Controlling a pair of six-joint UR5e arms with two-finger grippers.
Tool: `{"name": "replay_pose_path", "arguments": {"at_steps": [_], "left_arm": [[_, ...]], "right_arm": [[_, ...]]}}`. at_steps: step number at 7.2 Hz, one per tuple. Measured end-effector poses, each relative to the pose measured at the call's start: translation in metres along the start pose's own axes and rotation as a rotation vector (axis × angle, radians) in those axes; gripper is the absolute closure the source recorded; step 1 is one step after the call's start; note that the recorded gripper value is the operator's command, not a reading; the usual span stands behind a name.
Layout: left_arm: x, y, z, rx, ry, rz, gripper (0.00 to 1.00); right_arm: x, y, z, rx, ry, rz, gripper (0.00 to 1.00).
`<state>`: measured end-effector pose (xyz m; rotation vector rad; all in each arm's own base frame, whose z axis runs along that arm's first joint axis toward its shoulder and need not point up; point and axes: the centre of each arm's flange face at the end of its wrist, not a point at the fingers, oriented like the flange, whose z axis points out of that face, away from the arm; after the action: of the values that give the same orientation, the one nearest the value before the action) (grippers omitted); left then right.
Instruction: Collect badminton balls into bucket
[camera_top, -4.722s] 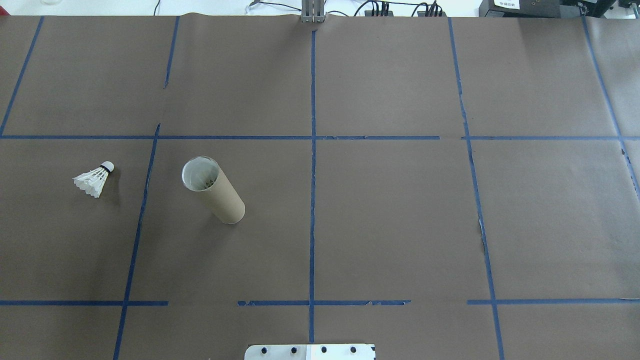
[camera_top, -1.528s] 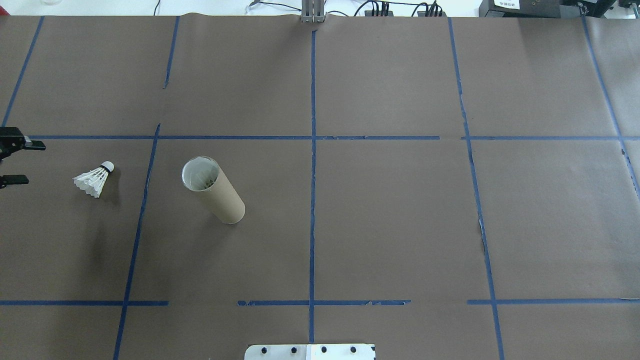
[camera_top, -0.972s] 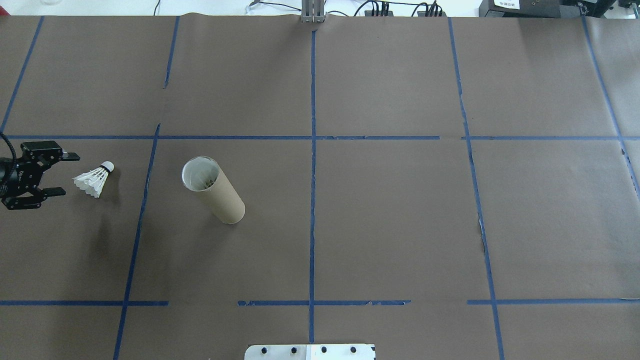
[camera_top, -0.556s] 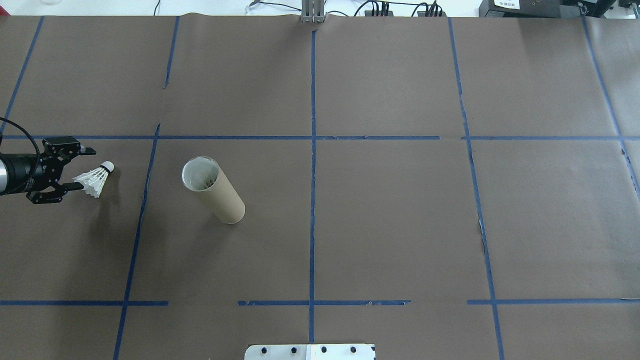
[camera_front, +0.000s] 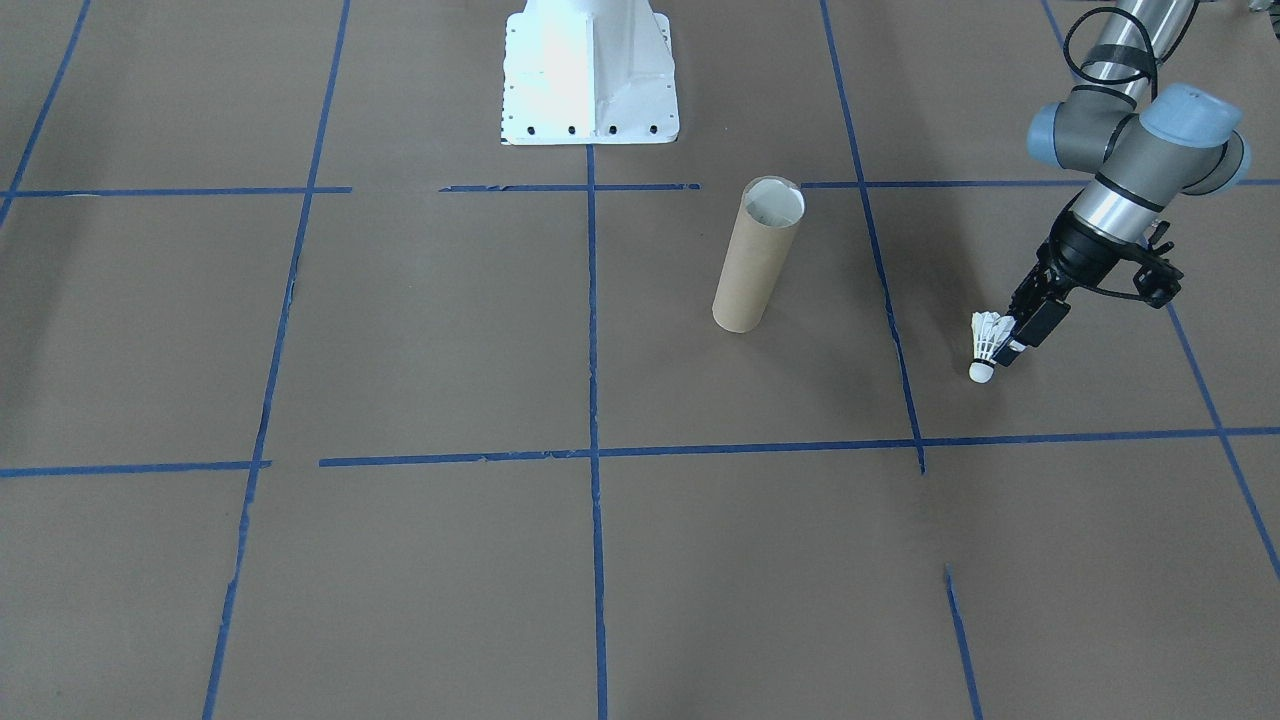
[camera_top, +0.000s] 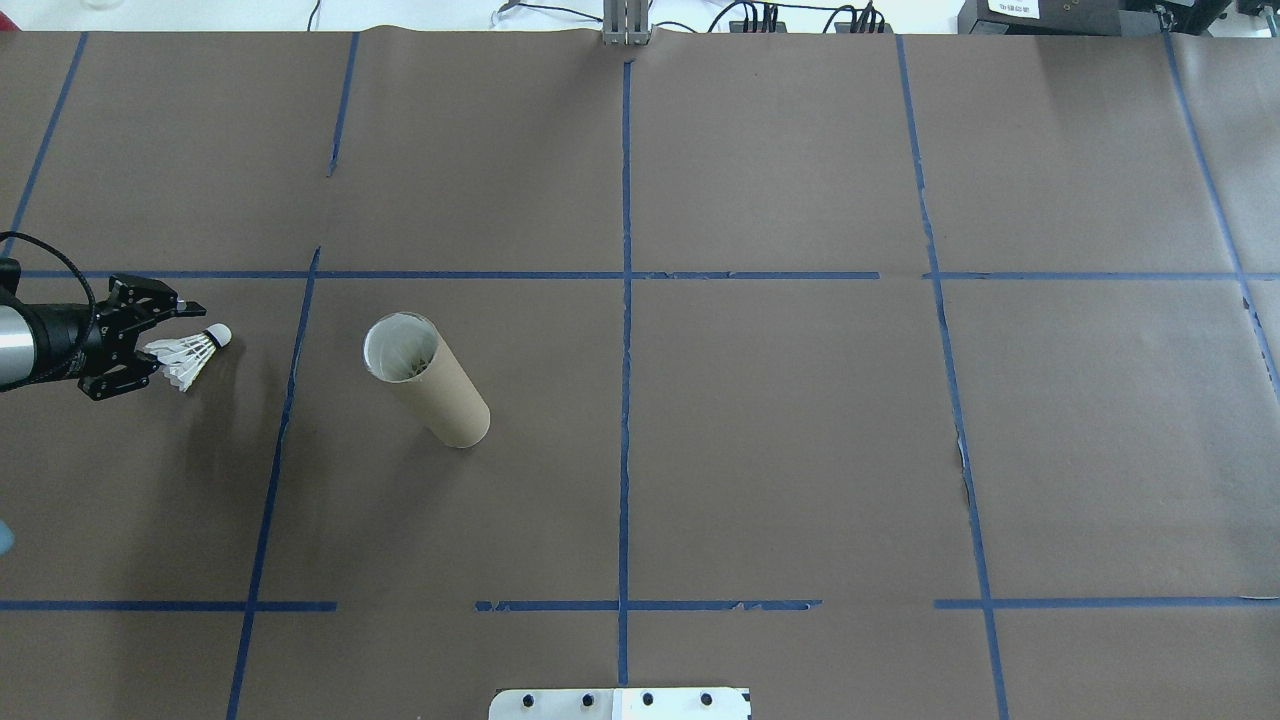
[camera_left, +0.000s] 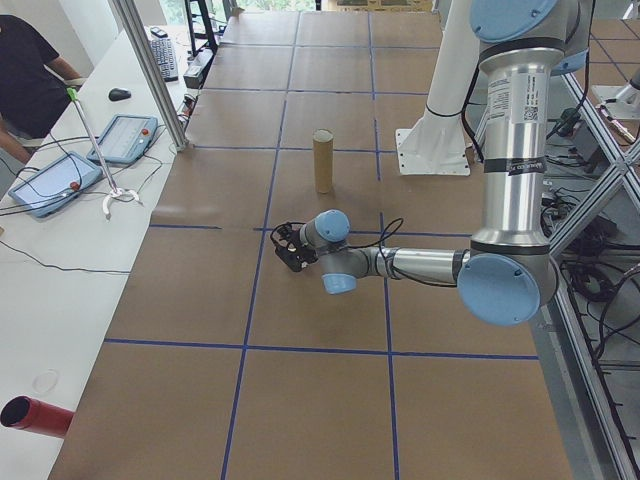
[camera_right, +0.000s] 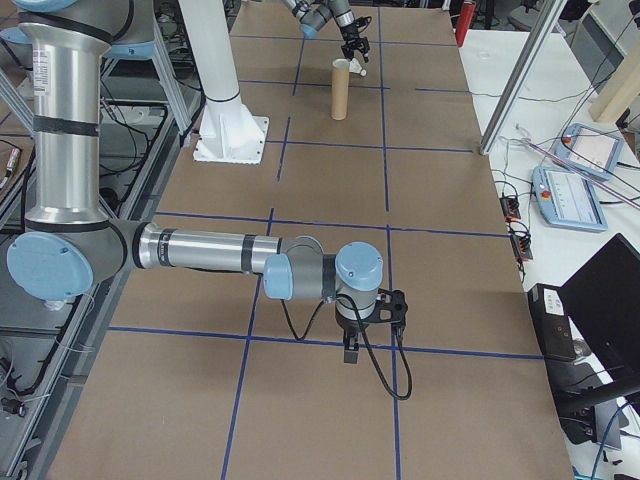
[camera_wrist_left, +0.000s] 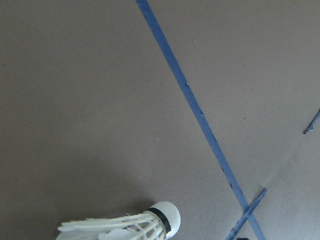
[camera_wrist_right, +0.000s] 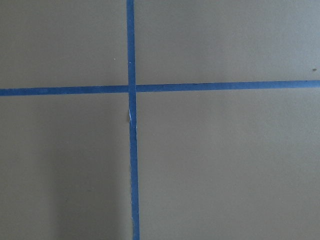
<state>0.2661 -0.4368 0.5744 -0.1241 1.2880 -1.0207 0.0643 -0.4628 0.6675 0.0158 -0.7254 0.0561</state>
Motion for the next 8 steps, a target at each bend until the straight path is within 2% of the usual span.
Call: {"name": "replay_pose_path", "arguments": {"at_steps": [2,5,6,7,8], "left_arm": [[0.006,0.008,-0.009,-0.022,0.009,0.011,1.0],[0.038,0.037,-0.045,-0.179,-0.032,0.081,1.0],[0.07,0.052,-0.058,-0.208,-0.052,0.16,1.0],[0.117,0.075,-0.069,-0.212,-0.071,0.257,1.0],[0.165,0.095,-0.082,-0.198,-0.083,0.348,1.0]], "right_arm": [[0.0,0.0,0.0,0.0,0.0,0.0,0.0],[0.0,0.0,0.0,0.0,0.0,0.0,0.0],[0.0,0.0,0.0,0.0,0.0,0.0,0.0],[0.0,0.0,0.0,0.0,0.0,0.0,0.0],[0.0,0.0,0.0,0.0,0.0,0.0,0.0]]}}
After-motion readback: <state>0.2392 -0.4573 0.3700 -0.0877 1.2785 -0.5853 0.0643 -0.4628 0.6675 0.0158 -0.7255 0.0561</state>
